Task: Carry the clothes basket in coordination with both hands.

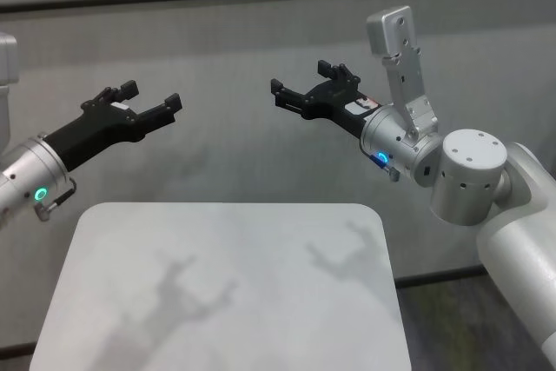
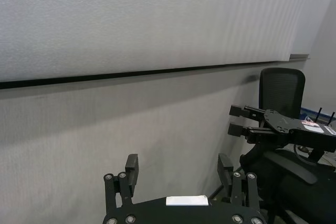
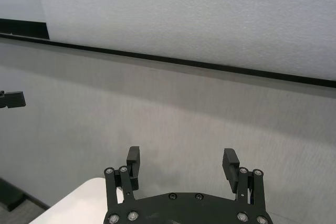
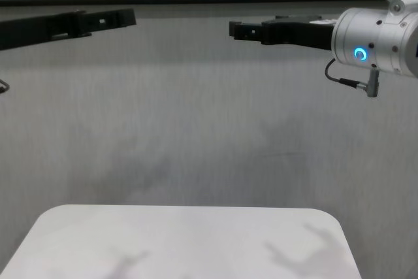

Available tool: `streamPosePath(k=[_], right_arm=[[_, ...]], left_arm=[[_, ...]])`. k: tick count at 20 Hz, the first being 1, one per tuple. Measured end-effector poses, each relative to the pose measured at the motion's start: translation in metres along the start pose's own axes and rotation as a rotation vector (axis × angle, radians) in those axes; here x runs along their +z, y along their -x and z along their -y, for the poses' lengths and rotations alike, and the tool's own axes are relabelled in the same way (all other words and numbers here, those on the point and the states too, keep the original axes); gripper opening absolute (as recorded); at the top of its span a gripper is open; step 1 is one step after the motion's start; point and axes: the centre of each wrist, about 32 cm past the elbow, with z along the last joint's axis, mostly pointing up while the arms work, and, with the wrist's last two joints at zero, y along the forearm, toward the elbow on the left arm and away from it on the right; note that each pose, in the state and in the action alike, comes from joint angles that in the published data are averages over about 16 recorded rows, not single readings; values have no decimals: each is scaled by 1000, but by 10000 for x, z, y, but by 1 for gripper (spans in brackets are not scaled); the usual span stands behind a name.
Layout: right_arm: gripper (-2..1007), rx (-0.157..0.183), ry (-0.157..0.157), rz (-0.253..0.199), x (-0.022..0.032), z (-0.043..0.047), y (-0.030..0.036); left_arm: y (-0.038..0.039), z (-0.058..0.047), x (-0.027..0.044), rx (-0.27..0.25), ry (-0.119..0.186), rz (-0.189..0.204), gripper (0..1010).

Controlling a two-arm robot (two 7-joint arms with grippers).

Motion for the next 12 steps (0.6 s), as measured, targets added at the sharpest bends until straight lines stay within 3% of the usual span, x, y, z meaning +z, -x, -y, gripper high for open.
streamPosePath(k=[12], right_arm=[[1000,0,0,0,0,0,0]], left_arm=[[0,0,0,0,0,0,1000]])
